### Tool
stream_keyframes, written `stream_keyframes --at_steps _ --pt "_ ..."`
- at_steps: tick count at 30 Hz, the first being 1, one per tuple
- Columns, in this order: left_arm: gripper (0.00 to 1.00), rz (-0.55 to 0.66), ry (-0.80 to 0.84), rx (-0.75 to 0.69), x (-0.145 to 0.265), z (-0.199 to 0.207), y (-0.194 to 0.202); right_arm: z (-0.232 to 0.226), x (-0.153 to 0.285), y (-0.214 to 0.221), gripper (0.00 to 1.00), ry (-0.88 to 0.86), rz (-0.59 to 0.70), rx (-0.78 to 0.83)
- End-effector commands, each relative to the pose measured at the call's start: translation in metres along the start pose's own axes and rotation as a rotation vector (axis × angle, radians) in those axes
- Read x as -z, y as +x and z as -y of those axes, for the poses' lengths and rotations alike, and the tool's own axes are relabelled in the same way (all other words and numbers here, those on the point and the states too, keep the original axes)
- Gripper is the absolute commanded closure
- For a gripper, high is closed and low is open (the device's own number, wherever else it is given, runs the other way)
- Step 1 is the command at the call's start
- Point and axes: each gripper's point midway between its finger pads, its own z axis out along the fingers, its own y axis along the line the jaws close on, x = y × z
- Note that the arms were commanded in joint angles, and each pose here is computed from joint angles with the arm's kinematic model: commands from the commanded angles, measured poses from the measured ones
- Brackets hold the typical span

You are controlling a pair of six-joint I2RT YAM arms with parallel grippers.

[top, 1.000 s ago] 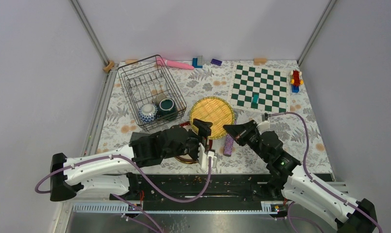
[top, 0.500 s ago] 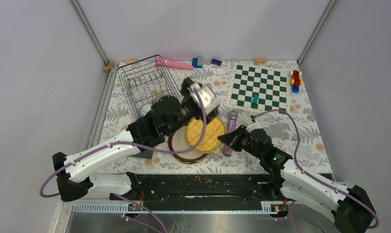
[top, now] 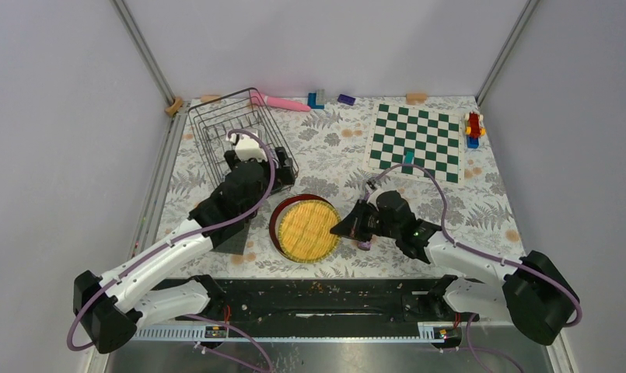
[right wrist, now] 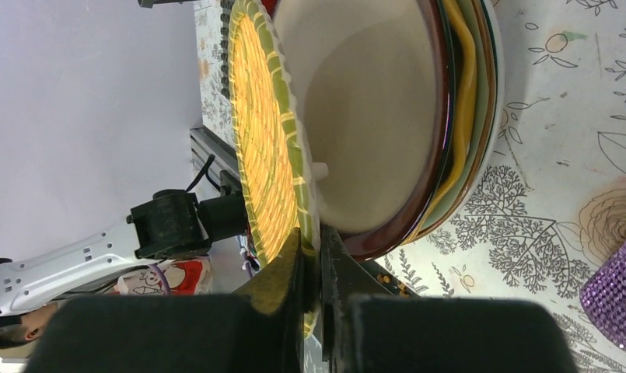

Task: Unload the mixed dishes from the dish rack
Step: Place the plate at the center of the board.

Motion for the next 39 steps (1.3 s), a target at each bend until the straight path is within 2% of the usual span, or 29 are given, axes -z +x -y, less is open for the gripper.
stream_keyframes --at_steps 1,6,13,27,39 --pt "0.01 0.028 -0.117 0.118 0.003 -0.024 0.004 -0.039 -0.006 -0.014 0.95 -0.118 0.013 0.058" --pt "0.01 0.030 -0.239 0.147 -0.002 -0.049 0.017 -0.034 -0.018 -0.017 0.93 -0.088 0.005 0.045" --pt "0.01 -0.017 -0.307 0.116 -0.014 -0.064 0.032 -0.029 -0.029 -0.018 0.88 -0.065 -0.005 0.042" --pt "0.01 -0.153 -0.299 0.120 -0.041 -0.090 0.060 0.001 -0.033 -0.019 0.69 0.073 0.007 0.060" --pt "0.01 -0.190 -0.215 -0.030 -0.059 -0.085 0.059 0.020 -0.022 -0.026 0.46 0.202 0.036 0.126"
